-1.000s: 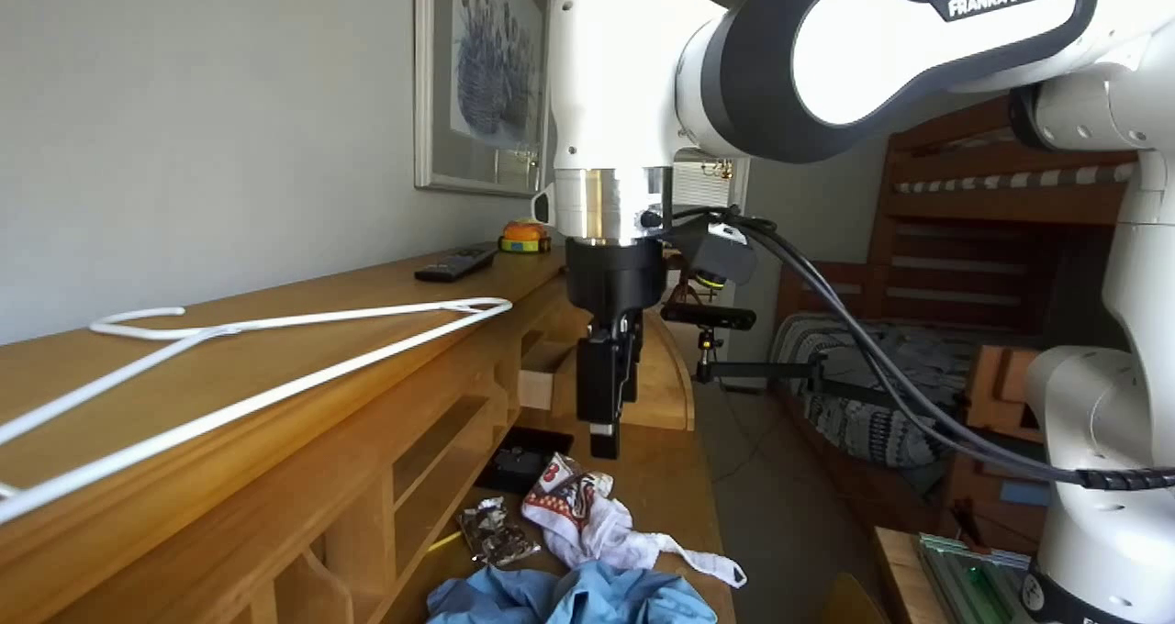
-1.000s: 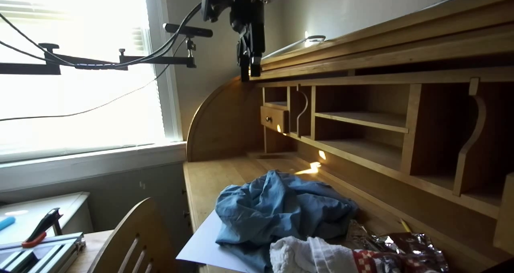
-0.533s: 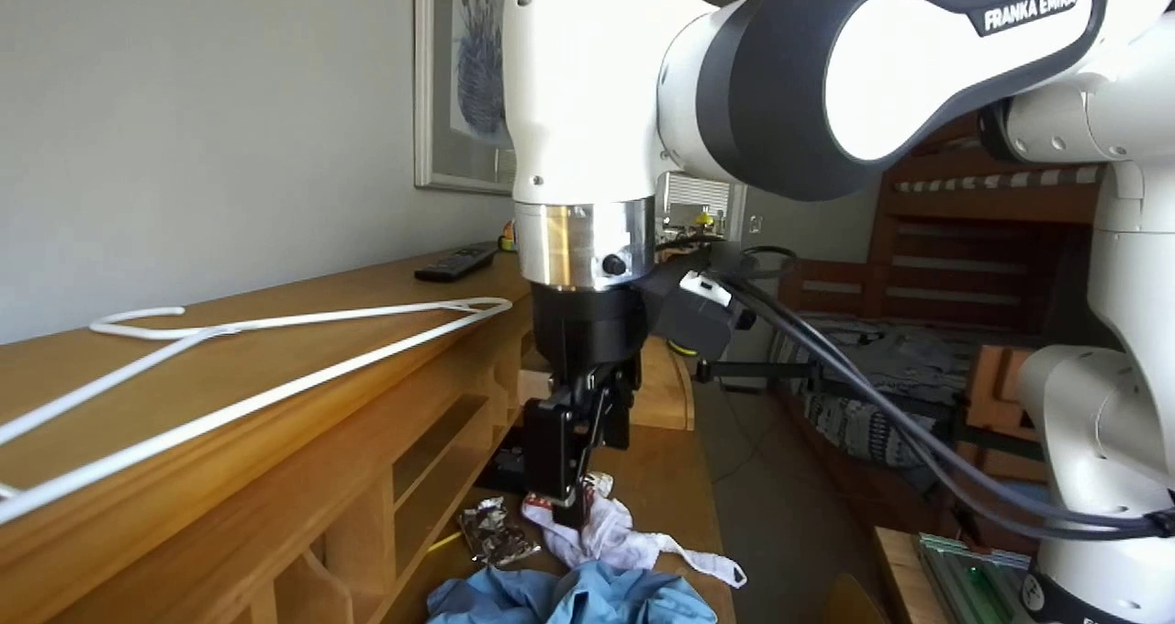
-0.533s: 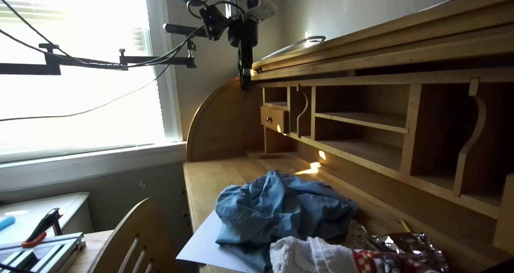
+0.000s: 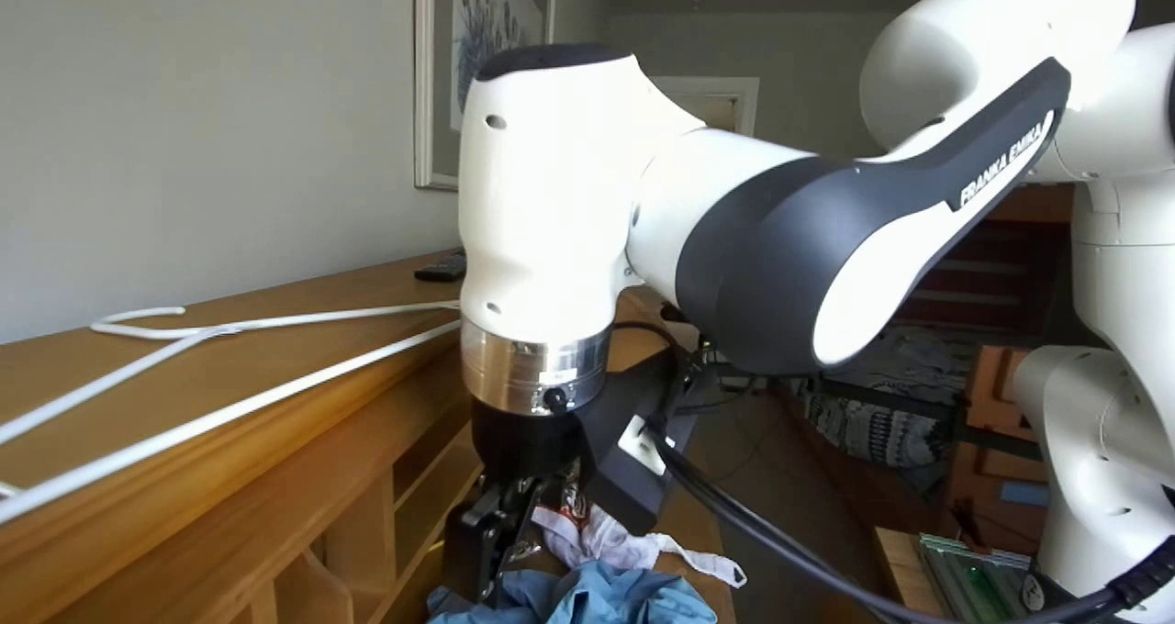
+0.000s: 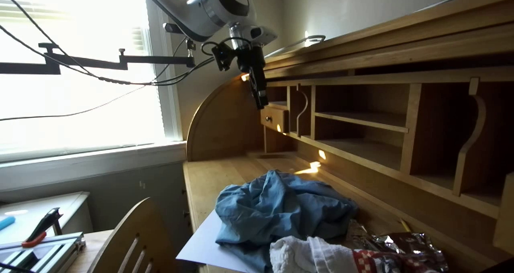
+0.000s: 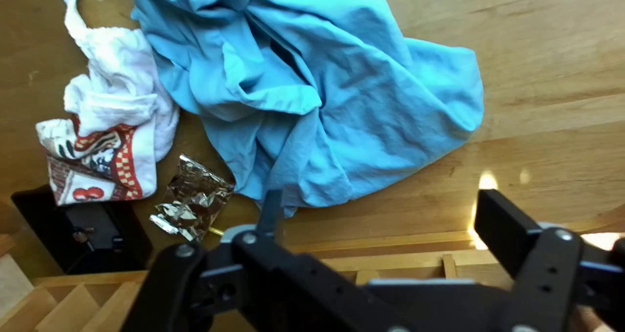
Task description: Fold the blue cloth
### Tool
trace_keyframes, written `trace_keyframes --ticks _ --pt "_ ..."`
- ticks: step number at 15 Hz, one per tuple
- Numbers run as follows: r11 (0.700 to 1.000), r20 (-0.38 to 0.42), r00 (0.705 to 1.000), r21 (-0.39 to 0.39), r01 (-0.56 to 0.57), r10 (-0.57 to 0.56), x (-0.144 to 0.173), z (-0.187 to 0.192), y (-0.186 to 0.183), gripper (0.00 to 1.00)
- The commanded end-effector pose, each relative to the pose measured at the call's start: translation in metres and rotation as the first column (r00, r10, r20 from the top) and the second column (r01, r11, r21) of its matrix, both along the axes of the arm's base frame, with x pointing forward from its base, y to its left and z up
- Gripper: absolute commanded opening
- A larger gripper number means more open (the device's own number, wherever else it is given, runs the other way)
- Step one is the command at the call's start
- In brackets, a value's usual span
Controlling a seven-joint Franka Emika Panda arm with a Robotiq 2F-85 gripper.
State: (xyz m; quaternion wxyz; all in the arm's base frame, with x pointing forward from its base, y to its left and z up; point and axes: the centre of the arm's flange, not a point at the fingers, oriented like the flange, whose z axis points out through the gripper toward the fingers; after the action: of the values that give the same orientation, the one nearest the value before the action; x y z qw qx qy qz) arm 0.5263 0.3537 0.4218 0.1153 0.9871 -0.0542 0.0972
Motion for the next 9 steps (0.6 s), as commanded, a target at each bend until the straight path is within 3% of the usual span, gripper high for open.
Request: trace_keyframes --ticks 1,6,9 --pt "0.999 0.067 0.997 0.009 -0.049 0.048 0.007 -0.009 0.021 1.00" --pt "0.994 0.035 0.993 0.017 -0.111 0.110 -0.002 -0.030 0.035 1.00" --pt "0.992 0.012 0.993 -0.049 -0.120 0.121 -0.001 -0.060 0.037 1.00"
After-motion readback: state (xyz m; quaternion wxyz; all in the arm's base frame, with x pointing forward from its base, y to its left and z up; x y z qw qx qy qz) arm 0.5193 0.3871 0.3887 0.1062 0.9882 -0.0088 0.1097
